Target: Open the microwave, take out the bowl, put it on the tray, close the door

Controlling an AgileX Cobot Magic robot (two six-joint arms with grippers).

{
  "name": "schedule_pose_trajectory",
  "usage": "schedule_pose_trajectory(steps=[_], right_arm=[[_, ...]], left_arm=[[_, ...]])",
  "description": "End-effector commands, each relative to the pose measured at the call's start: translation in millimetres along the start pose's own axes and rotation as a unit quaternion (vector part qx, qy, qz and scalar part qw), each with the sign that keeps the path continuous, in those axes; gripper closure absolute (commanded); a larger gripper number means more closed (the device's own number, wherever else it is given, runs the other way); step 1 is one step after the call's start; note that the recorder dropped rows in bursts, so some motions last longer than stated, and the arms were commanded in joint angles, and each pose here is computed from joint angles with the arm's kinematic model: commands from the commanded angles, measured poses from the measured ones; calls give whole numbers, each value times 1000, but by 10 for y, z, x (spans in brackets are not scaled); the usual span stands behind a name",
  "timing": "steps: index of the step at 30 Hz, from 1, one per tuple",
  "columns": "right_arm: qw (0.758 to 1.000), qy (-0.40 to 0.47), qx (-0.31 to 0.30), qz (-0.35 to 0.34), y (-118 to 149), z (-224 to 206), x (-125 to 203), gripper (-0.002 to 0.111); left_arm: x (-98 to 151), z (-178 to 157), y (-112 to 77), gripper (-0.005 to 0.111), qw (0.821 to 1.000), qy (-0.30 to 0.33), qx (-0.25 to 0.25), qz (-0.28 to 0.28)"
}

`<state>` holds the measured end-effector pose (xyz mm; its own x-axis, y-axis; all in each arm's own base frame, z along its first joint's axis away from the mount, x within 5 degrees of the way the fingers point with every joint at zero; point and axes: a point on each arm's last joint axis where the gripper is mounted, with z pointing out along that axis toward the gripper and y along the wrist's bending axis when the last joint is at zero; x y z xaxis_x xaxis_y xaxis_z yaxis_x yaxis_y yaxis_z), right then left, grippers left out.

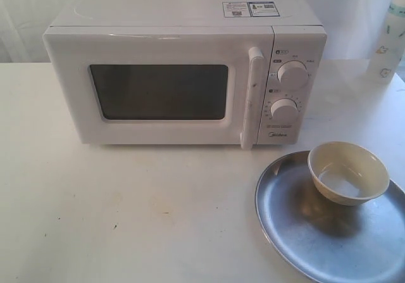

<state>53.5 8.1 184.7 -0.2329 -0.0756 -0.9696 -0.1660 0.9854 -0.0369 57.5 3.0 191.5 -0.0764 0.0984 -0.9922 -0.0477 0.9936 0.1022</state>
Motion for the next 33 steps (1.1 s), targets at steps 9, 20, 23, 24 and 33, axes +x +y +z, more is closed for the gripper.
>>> schedule_pose_trajectory(steps=[9, 20, 23, 24, 33], right_arm=[[1000, -4, 24, 4, -27, -1, 7, 108], [999, -5, 44, 9, -49, -2, 5, 108], [999, -5, 45, 9, -50, -2, 5, 108], [999, -5, 45, 9, -50, -2, 5, 108], [999, -5, 45, 9, -50, -2, 5, 108]], left_arm=[[-16, -3, -2, 107, 1000, -5, 2, -7], [-16, -3, -2, 107, 1000, -5, 2, -7], [-16, -3, -2, 107, 1000, -5, 2, -7], [-16, -3, -2, 107, 1000, -5, 2, -7], [-16, -3, -2, 107, 1000, -5, 2, -7]])
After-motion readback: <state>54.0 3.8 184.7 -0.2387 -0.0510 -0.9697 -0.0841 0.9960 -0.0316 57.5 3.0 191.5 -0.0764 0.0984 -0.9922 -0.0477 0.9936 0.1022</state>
